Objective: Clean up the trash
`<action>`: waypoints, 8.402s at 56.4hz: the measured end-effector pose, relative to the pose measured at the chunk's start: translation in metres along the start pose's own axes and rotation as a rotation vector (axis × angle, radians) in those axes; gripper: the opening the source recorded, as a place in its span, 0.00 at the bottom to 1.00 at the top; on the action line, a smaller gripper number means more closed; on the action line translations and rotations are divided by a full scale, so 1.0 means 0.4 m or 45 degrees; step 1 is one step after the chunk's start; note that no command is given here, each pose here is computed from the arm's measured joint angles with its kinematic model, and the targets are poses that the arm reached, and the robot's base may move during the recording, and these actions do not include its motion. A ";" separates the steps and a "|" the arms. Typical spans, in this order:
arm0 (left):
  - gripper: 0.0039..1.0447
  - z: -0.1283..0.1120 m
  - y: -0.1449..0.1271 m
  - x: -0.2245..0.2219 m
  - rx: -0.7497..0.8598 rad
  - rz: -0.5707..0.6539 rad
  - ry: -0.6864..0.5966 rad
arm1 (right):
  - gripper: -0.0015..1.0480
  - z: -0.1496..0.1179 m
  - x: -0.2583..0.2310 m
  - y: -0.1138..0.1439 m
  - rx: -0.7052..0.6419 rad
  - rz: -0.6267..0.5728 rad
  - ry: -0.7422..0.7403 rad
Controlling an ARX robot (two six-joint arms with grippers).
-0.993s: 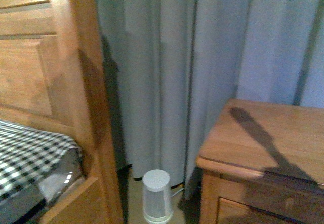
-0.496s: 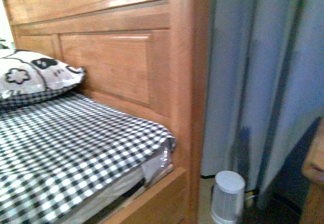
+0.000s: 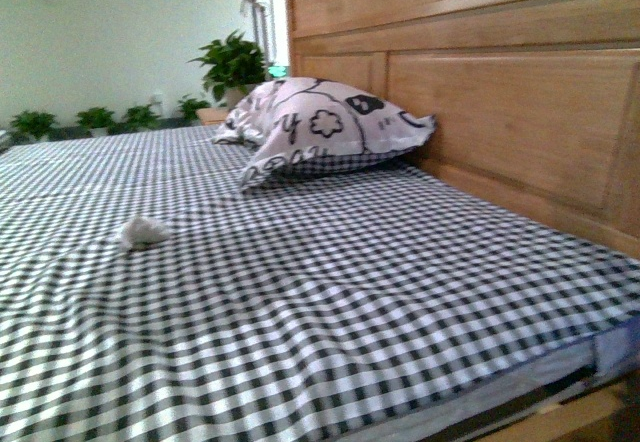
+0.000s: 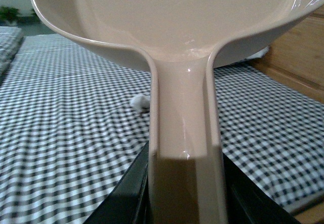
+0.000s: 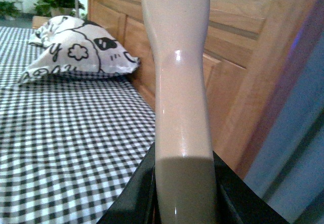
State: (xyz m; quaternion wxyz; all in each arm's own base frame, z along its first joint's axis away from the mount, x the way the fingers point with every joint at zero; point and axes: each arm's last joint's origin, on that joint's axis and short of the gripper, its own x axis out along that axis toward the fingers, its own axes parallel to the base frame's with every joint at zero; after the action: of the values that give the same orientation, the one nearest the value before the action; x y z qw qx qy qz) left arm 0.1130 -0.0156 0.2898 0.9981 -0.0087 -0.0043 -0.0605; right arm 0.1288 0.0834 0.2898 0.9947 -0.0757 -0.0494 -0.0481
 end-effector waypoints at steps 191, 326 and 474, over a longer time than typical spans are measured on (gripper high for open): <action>0.26 -0.189 0.445 0.808 0.656 -0.706 0.935 | 0.20 0.000 0.000 0.001 -0.001 0.006 0.000; 0.26 -0.193 0.444 0.809 0.663 -0.714 0.934 | 0.19 -0.253 0.685 0.684 -0.603 0.905 0.691; 0.26 0.136 0.065 0.216 0.237 0.348 0.007 | 0.19 0.188 0.010 -0.285 0.450 0.701 0.063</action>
State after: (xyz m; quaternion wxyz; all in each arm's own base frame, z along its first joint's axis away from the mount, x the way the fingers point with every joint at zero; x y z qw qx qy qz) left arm 0.2015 0.0008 0.3447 0.9936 0.0834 -0.0058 0.0764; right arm 0.1141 -0.0174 0.3810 0.9691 0.0888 -0.0103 0.2301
